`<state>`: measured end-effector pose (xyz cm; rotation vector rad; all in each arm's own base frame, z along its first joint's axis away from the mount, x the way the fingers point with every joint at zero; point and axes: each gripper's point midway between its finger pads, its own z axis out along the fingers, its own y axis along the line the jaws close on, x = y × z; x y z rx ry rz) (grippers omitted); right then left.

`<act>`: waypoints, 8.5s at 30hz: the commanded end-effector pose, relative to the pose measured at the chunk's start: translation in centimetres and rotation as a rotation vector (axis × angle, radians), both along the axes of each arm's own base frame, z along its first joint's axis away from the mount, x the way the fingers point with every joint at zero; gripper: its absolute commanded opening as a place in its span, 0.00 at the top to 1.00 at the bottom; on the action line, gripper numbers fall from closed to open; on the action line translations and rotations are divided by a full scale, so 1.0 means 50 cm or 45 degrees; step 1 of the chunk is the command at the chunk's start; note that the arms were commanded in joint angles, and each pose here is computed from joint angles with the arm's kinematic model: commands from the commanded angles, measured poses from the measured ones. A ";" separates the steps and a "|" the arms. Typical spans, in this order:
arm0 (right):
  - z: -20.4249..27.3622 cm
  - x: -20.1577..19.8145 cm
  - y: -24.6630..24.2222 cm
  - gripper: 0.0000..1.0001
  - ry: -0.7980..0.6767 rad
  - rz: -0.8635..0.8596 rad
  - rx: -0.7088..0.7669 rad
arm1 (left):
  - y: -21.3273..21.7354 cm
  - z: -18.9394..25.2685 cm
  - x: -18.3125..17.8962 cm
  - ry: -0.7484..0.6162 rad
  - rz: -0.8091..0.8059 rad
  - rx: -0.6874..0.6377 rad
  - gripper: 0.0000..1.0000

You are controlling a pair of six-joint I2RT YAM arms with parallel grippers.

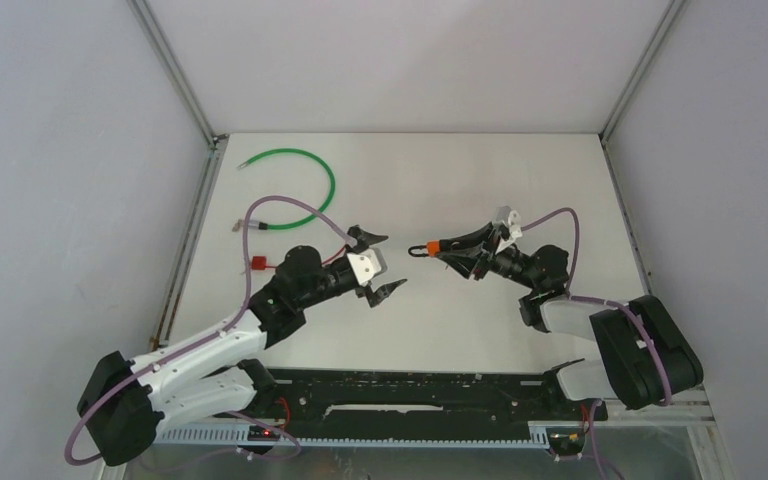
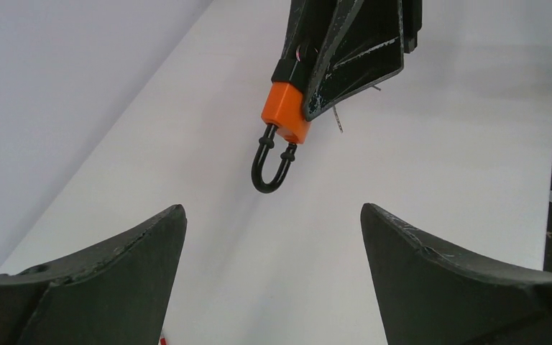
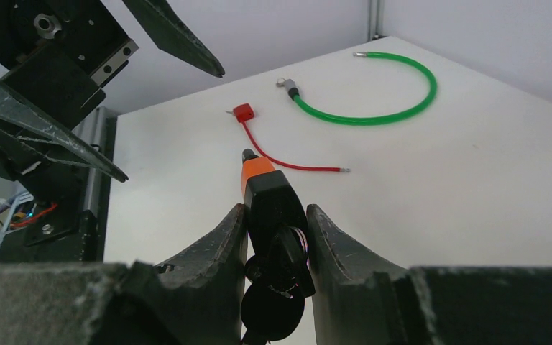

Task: Lock with the key
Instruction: Lock the lock.

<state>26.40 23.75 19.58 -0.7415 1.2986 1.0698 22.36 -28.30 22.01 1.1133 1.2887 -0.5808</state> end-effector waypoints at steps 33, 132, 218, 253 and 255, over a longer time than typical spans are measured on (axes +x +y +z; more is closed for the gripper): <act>0.107 -0.117 0.028 1.00 -0.303 0.287 0.090 | -0.041 0.039 -0.012 0.164 -0.090 -0.054 0.26; 0.116 -0.092 0.033 1.00 -0.195 0.205 0.166 | -0.040 -0.007 -0.002 0.274 -0.265 -0.284 0.02; 0.074 -0.088 0.058 1.00 -0.159 0.300 0.095 | -0.058 -0.007 -0.030 0.250 -0.360 -0.177 0.91; 0.021 -0.166 0.119 1.00 -0.310 0.584 -0.020 | -0.066 -0.016 -0.059 0.235 -0.456 -0.125 1.00; 0.020 -0.168 0.120 1.00 -0.309 0.594 -0.022 | -0.066 -0.017 -0.058 0.238 -0.455 -0.123 1.00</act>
